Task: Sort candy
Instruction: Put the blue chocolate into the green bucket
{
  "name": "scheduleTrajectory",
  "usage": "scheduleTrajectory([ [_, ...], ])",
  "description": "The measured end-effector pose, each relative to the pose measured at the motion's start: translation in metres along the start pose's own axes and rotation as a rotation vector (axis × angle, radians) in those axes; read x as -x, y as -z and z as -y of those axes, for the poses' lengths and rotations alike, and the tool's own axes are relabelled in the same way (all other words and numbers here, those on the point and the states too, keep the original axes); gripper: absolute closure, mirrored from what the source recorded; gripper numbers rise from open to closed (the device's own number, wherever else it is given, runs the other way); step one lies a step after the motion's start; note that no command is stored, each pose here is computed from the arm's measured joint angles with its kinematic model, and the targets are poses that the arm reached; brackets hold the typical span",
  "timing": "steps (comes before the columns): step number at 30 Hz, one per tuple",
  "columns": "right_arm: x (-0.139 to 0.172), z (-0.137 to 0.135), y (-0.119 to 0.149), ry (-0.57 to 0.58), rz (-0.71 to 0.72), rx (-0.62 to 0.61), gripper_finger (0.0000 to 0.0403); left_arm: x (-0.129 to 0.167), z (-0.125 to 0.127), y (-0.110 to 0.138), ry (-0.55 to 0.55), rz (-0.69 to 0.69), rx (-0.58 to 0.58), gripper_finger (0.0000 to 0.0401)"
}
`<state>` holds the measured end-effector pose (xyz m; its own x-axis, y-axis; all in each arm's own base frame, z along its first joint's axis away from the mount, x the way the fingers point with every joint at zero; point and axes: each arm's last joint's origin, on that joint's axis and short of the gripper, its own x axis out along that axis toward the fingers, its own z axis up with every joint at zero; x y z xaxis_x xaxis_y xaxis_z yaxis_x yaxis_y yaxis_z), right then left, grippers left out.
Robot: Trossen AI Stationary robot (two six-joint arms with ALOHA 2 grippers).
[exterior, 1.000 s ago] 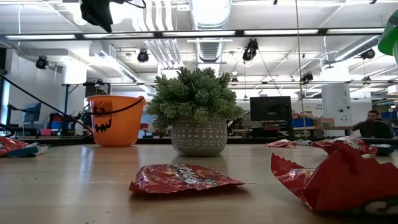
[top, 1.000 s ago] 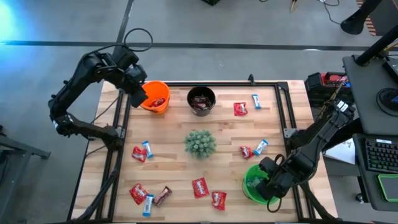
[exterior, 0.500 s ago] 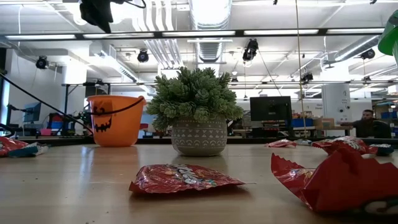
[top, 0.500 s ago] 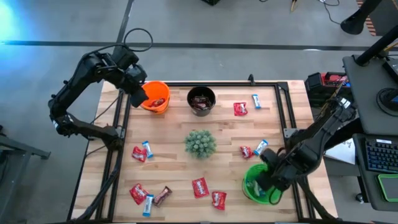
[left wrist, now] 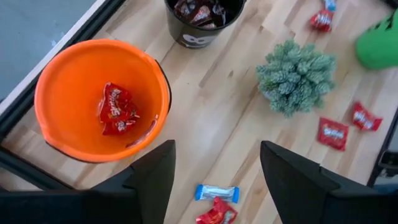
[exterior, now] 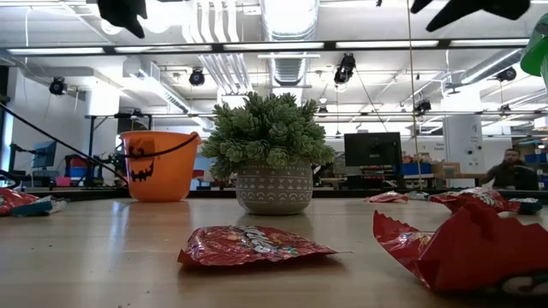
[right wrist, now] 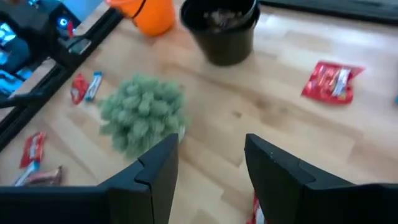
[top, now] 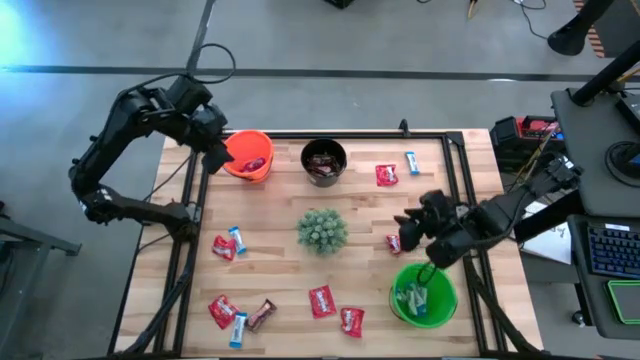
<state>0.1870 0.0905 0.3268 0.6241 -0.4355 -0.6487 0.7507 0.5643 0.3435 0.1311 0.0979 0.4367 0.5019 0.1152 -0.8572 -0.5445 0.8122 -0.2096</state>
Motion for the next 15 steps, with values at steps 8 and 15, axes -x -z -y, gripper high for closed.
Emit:
scheduleTrajectory([
  [8,-0.010,0.014,-0.030,0.073,0.061,0.098,0.0229,0.023,0.008,0.026,0.014,0.081,-0.083,0.0198],
  [15,-0.012,0.026,-0.046,0.080,0.009,0.110,0.0229,0.023,0.011,0.051,0.053,0.073,-0.082,0.0208],
])
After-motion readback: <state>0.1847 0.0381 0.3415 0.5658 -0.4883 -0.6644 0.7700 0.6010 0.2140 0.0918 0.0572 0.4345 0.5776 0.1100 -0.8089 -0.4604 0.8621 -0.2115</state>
